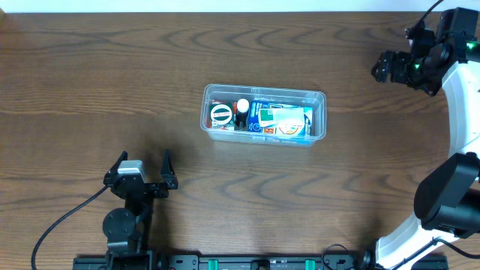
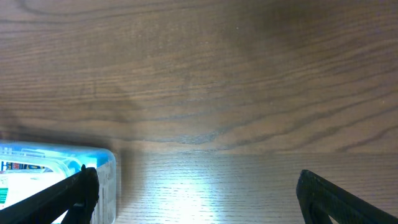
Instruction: Pack container
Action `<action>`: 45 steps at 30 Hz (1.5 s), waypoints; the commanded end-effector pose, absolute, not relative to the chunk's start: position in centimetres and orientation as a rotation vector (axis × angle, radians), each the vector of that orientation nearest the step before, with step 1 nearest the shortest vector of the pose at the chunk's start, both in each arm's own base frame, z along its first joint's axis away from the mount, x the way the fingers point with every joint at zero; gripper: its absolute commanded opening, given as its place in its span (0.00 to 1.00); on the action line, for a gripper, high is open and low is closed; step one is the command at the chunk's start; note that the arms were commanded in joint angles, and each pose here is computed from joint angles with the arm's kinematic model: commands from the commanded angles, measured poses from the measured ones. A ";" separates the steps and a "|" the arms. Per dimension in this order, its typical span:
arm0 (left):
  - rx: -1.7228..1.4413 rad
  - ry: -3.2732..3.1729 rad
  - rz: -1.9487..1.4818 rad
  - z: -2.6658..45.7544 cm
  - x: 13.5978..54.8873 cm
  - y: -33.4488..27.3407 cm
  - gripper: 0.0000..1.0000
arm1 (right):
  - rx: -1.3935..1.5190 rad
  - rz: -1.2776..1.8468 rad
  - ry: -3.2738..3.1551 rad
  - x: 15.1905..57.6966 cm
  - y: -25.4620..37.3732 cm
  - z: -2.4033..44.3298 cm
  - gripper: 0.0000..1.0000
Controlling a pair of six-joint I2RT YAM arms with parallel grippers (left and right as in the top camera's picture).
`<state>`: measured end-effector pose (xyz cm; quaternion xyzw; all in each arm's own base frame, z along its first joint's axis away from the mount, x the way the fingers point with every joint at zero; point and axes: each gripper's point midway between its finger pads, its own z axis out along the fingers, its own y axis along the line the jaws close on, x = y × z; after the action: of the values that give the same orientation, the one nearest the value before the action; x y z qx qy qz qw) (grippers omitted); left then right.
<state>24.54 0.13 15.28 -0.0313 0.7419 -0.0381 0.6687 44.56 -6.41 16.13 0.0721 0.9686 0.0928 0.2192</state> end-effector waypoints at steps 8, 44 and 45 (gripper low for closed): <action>-0.070 1.728 -0.090 13.6 24.5 0.1 0.98 | 0.031 0.225 2.421 42.0 -2.0 27.9 0.99; -0.070 1.728 -0.090 13.6 24.5 0.1 0.98 | -0.220 0.170 1.614 24.6 4.4 25.2 0.99; -0.070 1.728 -0.090 13.6 24.5 0.1 0.98 | -0.218 0.169 1.620 24.5 4.3 24.4 0.99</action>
<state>24.52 0.13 15.29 -0.0314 0.7430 -0.0381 0.6674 24.77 4.40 25.91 -0.0959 0.7226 0.0736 0.6807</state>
